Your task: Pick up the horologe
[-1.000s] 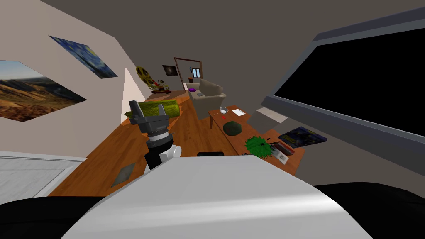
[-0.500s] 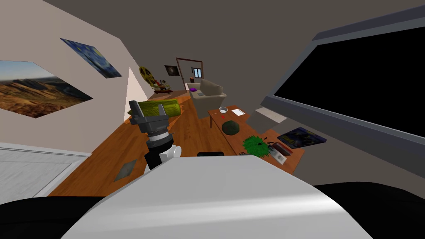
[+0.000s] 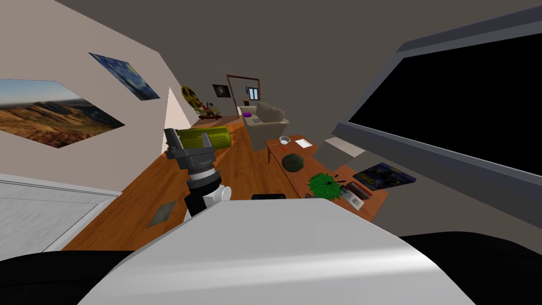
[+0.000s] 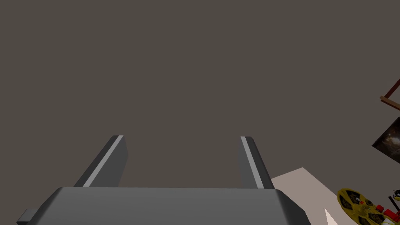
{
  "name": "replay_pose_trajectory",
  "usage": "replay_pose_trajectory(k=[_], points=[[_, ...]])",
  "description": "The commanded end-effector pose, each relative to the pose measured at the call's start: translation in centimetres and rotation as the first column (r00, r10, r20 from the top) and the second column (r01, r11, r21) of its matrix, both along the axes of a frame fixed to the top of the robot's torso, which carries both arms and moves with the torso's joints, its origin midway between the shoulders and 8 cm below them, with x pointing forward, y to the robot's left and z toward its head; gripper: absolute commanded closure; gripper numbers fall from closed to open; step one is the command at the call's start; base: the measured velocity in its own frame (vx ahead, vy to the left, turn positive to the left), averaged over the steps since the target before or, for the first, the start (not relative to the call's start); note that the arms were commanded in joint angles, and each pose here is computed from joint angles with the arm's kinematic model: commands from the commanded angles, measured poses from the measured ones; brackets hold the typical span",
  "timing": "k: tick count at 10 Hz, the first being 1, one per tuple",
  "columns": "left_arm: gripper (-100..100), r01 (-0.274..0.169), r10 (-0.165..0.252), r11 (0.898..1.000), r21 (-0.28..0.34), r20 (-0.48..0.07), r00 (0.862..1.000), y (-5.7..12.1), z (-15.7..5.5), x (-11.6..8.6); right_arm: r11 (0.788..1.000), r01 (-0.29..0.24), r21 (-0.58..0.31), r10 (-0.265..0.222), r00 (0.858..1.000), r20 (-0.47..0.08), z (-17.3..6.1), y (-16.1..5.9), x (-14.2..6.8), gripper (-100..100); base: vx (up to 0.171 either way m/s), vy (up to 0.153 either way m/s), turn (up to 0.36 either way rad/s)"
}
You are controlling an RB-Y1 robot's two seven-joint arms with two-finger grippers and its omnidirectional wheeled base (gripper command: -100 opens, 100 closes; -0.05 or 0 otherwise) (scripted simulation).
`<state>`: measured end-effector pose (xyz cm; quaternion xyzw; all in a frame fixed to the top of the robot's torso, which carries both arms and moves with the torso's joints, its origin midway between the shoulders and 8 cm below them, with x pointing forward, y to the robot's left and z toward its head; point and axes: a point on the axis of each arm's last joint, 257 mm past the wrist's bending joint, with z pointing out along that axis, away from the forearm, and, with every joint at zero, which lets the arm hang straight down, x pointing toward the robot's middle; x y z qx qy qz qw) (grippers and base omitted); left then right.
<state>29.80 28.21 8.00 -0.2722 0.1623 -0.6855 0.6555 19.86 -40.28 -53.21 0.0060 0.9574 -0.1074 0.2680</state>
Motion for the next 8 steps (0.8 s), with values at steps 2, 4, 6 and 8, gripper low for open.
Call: replay_pose_trajectory(k=[2,4,6,8], points=[[0,0.000,0.000,1.000,0.000,0.000,1.000,0.0,0.0,0.0,1.000,-0.003,0.001,0.003,1.000,0.001,0.0,0.1,0.0,100,-0.001,0.001,0.006],[0,0.000,0.000,1.000,0.000,0.000,1.000,0.0,0.0,0.0,1.000,-0.004,-0.001,0.004,1.000,0.002,0.1,0.0,0.1,100,0.000,0.000,0.000],[0,0.000,0.000,1.000,0.000,0.000,1.000,0.0,0.0,0.0,1.000,-0.011,-0.017,0.011,1.000,0.008,-0.1,-2.0,0.1,100,0.018,0.044,-0.060],[0,0.000,0.000,1.000,0.000,0.000,1.000,0.0,0.0,0.0,0.999,-0.024,-0.032,0.025,1.000,0.018,0.0,-3.8,0.3,100,0.065,0.119,-0.095]])
